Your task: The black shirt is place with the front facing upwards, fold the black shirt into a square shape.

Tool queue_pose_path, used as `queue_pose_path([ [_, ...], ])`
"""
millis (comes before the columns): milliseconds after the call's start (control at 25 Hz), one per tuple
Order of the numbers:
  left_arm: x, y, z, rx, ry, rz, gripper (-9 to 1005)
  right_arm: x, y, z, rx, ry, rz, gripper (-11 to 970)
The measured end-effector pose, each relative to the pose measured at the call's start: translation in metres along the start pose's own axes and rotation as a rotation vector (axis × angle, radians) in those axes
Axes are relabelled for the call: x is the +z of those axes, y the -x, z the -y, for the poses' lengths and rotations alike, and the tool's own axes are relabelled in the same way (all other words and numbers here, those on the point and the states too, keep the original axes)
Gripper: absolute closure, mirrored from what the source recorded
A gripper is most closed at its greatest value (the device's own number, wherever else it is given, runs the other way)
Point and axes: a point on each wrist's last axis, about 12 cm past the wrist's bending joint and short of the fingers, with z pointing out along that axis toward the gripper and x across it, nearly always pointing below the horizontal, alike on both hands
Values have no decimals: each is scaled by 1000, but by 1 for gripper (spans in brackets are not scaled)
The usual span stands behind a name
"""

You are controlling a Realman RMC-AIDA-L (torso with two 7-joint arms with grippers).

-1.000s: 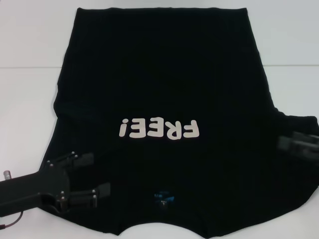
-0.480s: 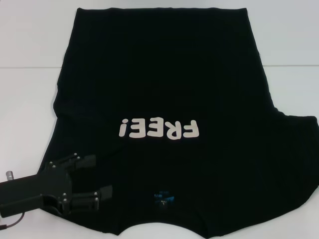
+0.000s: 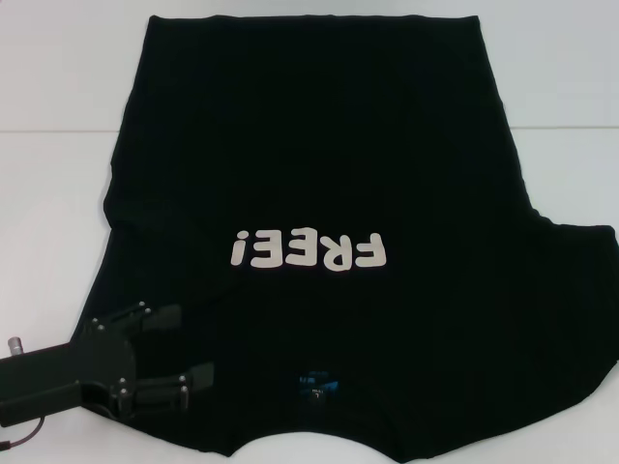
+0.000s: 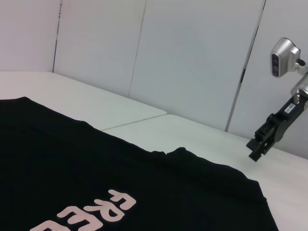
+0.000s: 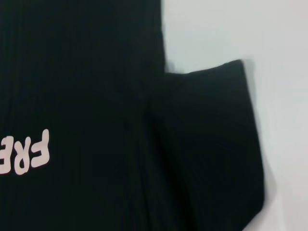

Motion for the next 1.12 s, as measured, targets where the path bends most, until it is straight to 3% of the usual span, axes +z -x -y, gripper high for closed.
queue_pose_path([
  [360,0,-3,0,-7,13,-3,45,23,-5,6,27,8,-20,81],
  [1120,1,-4,1,-13,27,0,45,45,2,-7,-14,16,-34,86],
])
